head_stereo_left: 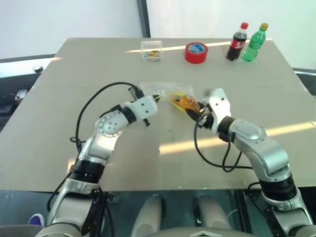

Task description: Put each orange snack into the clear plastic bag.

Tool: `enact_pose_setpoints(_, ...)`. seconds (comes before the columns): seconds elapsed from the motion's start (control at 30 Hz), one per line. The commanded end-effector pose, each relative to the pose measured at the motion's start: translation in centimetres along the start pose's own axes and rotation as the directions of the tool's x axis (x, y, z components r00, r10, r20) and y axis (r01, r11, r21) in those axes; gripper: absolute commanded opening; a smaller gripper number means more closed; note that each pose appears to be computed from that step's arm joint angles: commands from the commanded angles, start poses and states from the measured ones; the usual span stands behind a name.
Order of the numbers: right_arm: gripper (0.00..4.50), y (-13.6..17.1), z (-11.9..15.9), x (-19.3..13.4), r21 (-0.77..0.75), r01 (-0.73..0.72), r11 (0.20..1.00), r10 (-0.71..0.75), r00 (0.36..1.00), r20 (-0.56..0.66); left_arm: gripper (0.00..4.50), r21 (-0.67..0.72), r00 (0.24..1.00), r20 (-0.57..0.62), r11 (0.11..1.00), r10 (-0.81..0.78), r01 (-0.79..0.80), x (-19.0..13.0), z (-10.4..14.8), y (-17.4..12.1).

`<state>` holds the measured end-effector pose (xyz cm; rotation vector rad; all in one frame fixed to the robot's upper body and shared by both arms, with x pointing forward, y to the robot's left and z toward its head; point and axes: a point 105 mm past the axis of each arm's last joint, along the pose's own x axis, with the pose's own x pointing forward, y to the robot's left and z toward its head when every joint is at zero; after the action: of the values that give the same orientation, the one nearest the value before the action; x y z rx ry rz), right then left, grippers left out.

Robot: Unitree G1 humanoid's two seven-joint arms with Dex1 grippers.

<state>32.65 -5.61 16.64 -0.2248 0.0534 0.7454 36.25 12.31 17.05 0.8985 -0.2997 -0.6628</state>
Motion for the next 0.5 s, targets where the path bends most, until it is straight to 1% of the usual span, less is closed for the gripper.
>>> enact_pose_setpoints(0.03,1.44,0.1,0.0,1.0,-0.009,-0.006,1.000,0.006,1.000,-0.003,0.00,0.026,0.993,0.114,0.999,0.022,-0.025,-0.5,2.6,0.6)
enact_pose_setpoints(0.07,1.44,0.0,-0.1,1.2,-0.003,-0.009,1.000,0.009,1.000,-0.007,0.00,0.019,0.991,0.135,1.000,0.020,-0.023,-0.6,2.9,0.6)
enact_pose_setpoints(0.13,1.44,-0.1,-0.4,1.8,-0.039,-0.008,0.999,0.007,1.000,-0.017,0.00,0.015,0.986,0.168,1.000,0.002,-0.005,-1.0,3.5,0.3)
enact_pose_setpoints(0.33,1.44,-0.2,-0.3,3.4,-0.096,-0.005,0.995,0.004,1.000,-0.009,0.00,0.067,0.977,0.200,0.996,-0.069,0.057,-2.0,3.9,-0.9)
enact_pose_setpoints(0.4,1.44,-0.1,0.1,4.0,-0.062,-0.002,0.998,0.002,1.000,0.013,0.00,0.075,0.975,0.194,0.993,-0.103,0.090,-2.2,3.6,-1.7)
enact_pose_setpoints(0.5,1.44,-0.1,0.5,5.0,0.061,-0.001,0.998,-0.002,0.998,0.055,0.00,0.077,0.971,0.186,0.987,-0.151,0.139,-2.6,3.2,-2.9)
